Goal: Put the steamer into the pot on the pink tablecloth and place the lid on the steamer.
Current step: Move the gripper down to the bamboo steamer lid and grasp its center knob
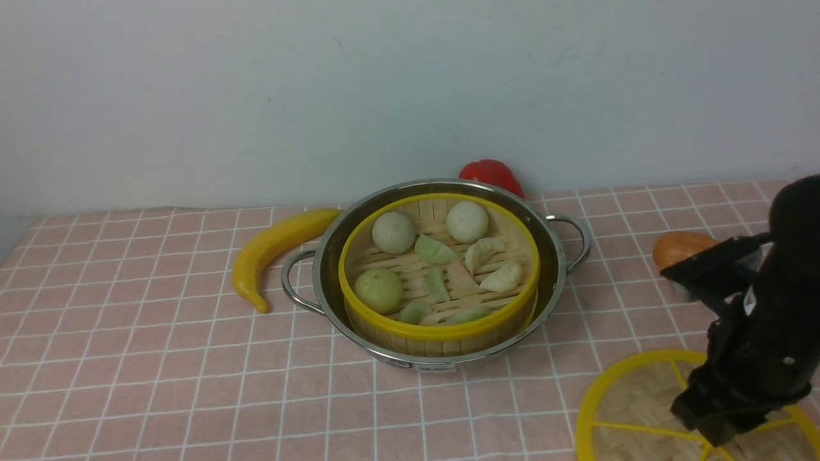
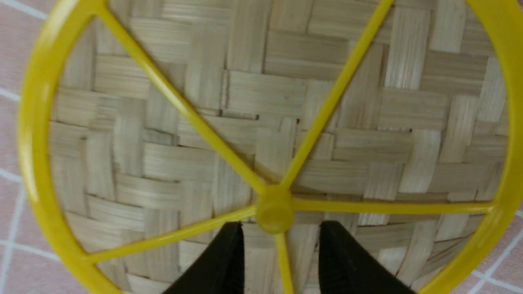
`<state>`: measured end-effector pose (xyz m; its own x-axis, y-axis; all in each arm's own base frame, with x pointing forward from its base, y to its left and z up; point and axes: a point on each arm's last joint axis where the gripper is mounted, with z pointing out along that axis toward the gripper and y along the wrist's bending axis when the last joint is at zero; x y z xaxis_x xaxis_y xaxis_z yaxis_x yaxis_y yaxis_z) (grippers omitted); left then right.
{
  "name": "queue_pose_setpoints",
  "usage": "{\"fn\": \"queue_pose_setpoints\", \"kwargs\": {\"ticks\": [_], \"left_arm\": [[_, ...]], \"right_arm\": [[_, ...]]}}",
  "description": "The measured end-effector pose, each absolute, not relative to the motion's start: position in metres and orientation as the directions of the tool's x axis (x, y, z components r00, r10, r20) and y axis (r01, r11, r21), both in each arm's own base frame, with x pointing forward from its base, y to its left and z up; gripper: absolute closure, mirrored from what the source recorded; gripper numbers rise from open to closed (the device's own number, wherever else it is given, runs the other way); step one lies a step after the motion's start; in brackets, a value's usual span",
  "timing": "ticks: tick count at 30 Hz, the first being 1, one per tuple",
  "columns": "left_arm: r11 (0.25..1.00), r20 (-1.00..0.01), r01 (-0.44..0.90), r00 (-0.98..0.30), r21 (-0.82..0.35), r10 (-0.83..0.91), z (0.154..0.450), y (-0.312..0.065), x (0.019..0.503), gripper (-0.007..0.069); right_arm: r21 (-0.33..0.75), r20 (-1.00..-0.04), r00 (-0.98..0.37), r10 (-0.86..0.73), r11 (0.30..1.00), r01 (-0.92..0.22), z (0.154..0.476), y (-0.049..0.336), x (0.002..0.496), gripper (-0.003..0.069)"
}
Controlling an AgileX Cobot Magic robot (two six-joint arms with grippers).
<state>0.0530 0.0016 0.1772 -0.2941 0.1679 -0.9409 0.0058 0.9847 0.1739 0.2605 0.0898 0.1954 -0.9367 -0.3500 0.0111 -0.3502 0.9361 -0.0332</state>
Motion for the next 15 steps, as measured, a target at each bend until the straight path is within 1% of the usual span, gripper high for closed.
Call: {"fn": "queue_pose_setpoints", "kwargs": {"ticks": [3, 10, 13, 15], "left_arm": [[0.985, -0.941, 0.006, -0.294, 0.174, 0.168, 0.177, 0.002, 0.053, 0.0421], [0.985, -0.941, 0.006, -0.293, 0.174, 0.168, 0.177, 0.002, 0.053, 0.0403], [0.985, -0.941, 0.006, -0.292, 0.174, 0.168, 0.177, 0.002, 0.053, 0.0398], [0.985, -0.941, 0.006, -0.292, 0.174, 0.168, 0.177, 0.002, 0.053, 0.0393]], "right_arm": [[-0.066, 0.029, -0.94, -0.341, 0.937, -0.342, 0.188, 0.09, 0.263, 0.0384], [-0.068, 0.045, -0.942, -0.332, 0.94, -0.334, 0.174, 0.094, 0.269, 0.0386], [-0.06, 0.048, -0.945, -0.323, 0.944, -0.326, 0.172, 0.095, 0.269, 0.0413], [-0.058, 0.056, -0.946, -0.32, 0.945, -0.323, 0.172, 0.095, 0.269, 0.0449]]}}
